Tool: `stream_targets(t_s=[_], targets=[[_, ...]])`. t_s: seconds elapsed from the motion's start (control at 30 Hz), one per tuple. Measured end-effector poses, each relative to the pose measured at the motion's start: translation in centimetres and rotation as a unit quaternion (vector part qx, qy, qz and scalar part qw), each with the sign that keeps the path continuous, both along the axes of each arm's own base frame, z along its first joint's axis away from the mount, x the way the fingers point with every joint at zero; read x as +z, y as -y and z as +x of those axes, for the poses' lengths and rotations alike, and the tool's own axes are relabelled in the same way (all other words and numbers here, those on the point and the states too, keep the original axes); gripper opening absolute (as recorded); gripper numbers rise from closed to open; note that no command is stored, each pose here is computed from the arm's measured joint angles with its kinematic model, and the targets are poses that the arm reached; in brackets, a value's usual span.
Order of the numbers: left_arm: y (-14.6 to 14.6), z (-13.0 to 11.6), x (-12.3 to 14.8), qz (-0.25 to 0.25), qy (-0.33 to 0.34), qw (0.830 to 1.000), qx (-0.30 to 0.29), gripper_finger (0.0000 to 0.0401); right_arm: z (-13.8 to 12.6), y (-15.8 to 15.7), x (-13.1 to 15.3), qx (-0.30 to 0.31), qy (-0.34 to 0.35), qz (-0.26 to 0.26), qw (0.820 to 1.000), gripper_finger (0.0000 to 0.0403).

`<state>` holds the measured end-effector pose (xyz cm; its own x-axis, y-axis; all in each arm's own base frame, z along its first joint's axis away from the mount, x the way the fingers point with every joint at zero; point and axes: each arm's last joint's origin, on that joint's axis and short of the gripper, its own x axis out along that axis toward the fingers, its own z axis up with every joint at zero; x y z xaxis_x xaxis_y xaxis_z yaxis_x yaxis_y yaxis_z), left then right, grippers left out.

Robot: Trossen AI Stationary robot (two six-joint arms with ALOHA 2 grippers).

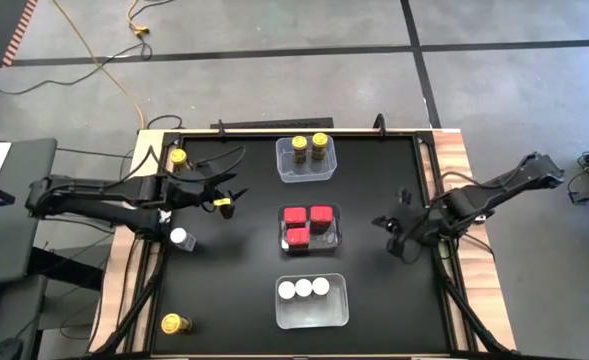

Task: Sort spices by type
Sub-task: Put the top yellow seasoning bottle into the transparent bin

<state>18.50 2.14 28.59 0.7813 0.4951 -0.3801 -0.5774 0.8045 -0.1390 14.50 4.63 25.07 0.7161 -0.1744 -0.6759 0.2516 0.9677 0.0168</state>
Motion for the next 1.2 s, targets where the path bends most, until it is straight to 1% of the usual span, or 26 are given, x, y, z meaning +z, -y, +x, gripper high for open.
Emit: stream_targets(t_s=[0.1, 0.2, 0.27, 0.33, 0.4, 0.5, 0.63, 0.73, 0.8, 0.9, 1.0, 1.17, 1.2], targets=[[0.0, 1.0, 1.3, 0.019, -0.04, 0.999, -0.01, 0.0277, -1.3, 0.8, -0.3, 0.0, 0.027, 0.007, 1.0, 0.0021], [-0.1, 1.8, 2.6, 0.018, -0.103, 0.994, -0.011, 0.0277, -2.2, 1.4, -0.6, -0.008, 0.04, 0.011, 0.999, 0.0022], [-0.3, 2.0, 3.6, 0.004, -0.135, 0.991, 0.015, 0.0277, -2.6, 1.7, -0.8, -0.013, 0.047, 0.014, 0.999, 0.0022], [-0.8, 2.0, 4.4, -0.015, -0.171, 0.983, 0.059, 0.0277, -2.8, 1.8, -1.0, -0.017, 0.05, 0.015, 0.998, 0.0023], [-1.5, 1.7, 5.2, -0.048, -0.188, 0.975, 0.107, 0.0277, -2.9, 1.9, -1.4, -0.02, 0.046, 0.013, 0.999, 0.0023], [-3.0, 0.6, 6.4, -0.102, -0.202, 0.955, 0.193, 0.0277, -2.9, 2.1, -1.8, -0.024, 0.04, 0.011, 0.999, 0.0023], [-5.2, -1.4, 7.3, -0.149, -0.194, 0.922, 0.3, 0.0277, -2.9, 2.2, -1.9, -0.021, 0.036, 0.002, 0.999, 0.0024], [-7.1, -3.0, 7.5, -0.171, -0.183, 0.898, 0.362, 0.0277, -2.9, 2.3, -1.9, -0.018, 0.034, -0.007, 0.999, 0.0024], [-8.3, -3.9, 7.5, -0.191, -0.178, 0.882, 0.393, 0.0277, -2.9, 2.3, -1.9, -0.02, 0.033, -0.009, 0.999, 0.0024], [-10.1, -5.1, 7.3, -0.221, -0.175, 0.859, 0.427, 0.0277, -2.9, 2.4, -1.9, -0.022, 0.033, -0.009, 0.999, 0.0024], [-12.0, -6.0, 6.8, -0.234, -0.194, 0.839, 0.451, 0.0277, -2.9, 2.4, -1.9, -0.022, 0.033, -0.009, 0.999, 0.0024], [-14.9, -7.2, 5.6, -0.249, -0.256, 0.82, 0.448, 0.0277, -2.9, 2.4, -1.9, -0.022, 0.033, -0.009, 0.999, 0.0024], [-15.3, -7.5, 5.4, -0.256, -0.264, 0.812, 0.453, 0.0277, -2.9, 2.4, -1.9, -0.022, 0.033, -0.009, 0.999, 0.0024]])
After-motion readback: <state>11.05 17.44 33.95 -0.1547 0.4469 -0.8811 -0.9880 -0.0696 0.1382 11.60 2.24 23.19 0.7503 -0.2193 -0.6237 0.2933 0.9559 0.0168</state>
